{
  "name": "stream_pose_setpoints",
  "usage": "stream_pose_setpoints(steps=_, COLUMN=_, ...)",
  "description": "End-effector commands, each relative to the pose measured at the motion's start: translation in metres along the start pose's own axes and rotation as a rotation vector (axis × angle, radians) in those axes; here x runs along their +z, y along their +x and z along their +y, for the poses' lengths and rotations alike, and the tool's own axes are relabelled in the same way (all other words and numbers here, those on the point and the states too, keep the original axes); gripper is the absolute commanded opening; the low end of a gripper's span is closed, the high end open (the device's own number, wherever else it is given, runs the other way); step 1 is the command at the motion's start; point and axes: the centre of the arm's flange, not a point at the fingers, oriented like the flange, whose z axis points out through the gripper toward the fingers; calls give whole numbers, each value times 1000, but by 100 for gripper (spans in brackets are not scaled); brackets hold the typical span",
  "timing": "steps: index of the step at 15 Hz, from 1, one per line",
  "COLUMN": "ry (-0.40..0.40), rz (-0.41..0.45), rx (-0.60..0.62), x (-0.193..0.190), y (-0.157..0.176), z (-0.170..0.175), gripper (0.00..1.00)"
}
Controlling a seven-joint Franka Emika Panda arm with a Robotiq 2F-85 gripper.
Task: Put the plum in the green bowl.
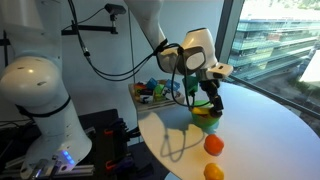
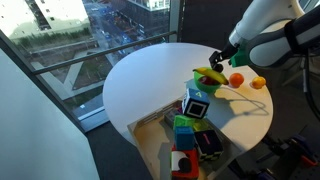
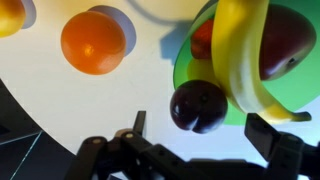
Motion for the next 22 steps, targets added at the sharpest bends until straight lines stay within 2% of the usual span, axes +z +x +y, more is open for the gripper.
stream_pose_setpoints(steps=1, ry=30, rz=-20, rx=13, x=-25, y=-3, z=2, gripper=100)
stream_pose_setpoints(steps=8, ry=-10, rz=-164, rx=27, x=-50, y=-11, z=13, gripper=100)
stream_pose_setpoints(steps=14, ry=-42, rz=-303, rx=-13, x=-77, y=-17, z=29, gripper=100)
stream_pose_setpoints(steps=18, ry=-82, rz=-407, rx=-66, x=-93, y=-26, z=38, gripper=100)
stream_pose_setpoints(steps=22, ry=-80, rz=-475, rx=-191, x=-111, y=-40, z=47, gripper=100)
